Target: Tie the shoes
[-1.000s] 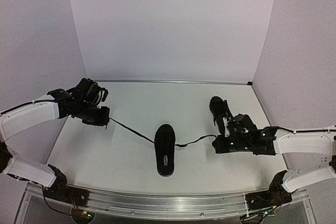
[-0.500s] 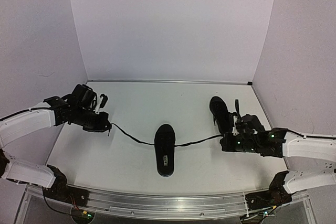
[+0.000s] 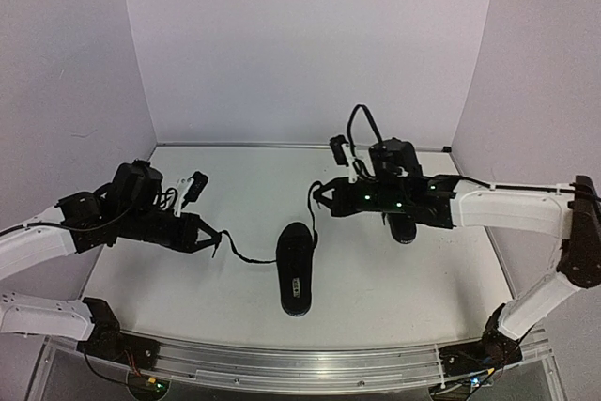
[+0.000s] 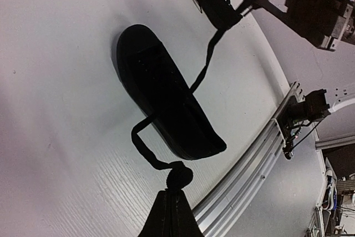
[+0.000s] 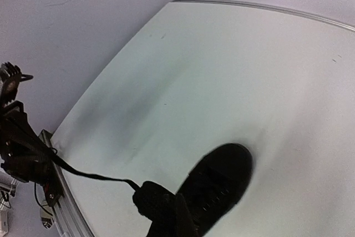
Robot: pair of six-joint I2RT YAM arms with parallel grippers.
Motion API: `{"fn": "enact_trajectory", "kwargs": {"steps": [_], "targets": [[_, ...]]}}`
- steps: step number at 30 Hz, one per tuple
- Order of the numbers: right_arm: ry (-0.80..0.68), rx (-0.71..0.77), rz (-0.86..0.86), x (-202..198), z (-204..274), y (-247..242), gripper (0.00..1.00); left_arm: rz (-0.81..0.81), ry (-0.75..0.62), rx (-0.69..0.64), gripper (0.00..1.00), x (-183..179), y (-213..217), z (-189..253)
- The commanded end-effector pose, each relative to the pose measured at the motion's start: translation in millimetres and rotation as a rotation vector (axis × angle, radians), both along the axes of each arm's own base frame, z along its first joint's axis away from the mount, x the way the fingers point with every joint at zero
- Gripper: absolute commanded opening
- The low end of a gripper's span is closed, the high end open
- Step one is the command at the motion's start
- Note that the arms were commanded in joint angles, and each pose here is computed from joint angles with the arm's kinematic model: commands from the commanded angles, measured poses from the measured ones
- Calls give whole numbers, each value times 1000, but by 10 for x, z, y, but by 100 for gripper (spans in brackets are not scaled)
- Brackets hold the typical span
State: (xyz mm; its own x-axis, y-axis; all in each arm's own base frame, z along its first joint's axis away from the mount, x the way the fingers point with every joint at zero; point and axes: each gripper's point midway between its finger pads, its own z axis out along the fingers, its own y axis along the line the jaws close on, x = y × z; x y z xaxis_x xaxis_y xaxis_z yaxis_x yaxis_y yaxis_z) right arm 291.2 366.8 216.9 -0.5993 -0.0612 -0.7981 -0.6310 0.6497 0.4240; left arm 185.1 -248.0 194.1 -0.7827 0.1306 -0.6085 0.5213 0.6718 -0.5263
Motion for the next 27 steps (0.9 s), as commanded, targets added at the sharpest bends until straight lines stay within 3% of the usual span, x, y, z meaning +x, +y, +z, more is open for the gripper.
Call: {"fn": "enact_trajectory", "kwargs": {"steps": [1,8,13,19,27], "targets": [[-50,40,157,-75,118,730,0,-29,-9,-126,0,-217,-36,158],[3,41,273,-191,-318,1757,0,-35,-37,-144,0,-352,78,274],[79,41,324,-233,-731,2120,1,-65,-27,-119,0,-329,0,208],[136,47,351,-274,-901,2207,35,-75,-36,-111,0,-314,-23,173],[104,84,339,-347,-398,1940,56,-74,-25,-92,0,-265,-67,65]]}}
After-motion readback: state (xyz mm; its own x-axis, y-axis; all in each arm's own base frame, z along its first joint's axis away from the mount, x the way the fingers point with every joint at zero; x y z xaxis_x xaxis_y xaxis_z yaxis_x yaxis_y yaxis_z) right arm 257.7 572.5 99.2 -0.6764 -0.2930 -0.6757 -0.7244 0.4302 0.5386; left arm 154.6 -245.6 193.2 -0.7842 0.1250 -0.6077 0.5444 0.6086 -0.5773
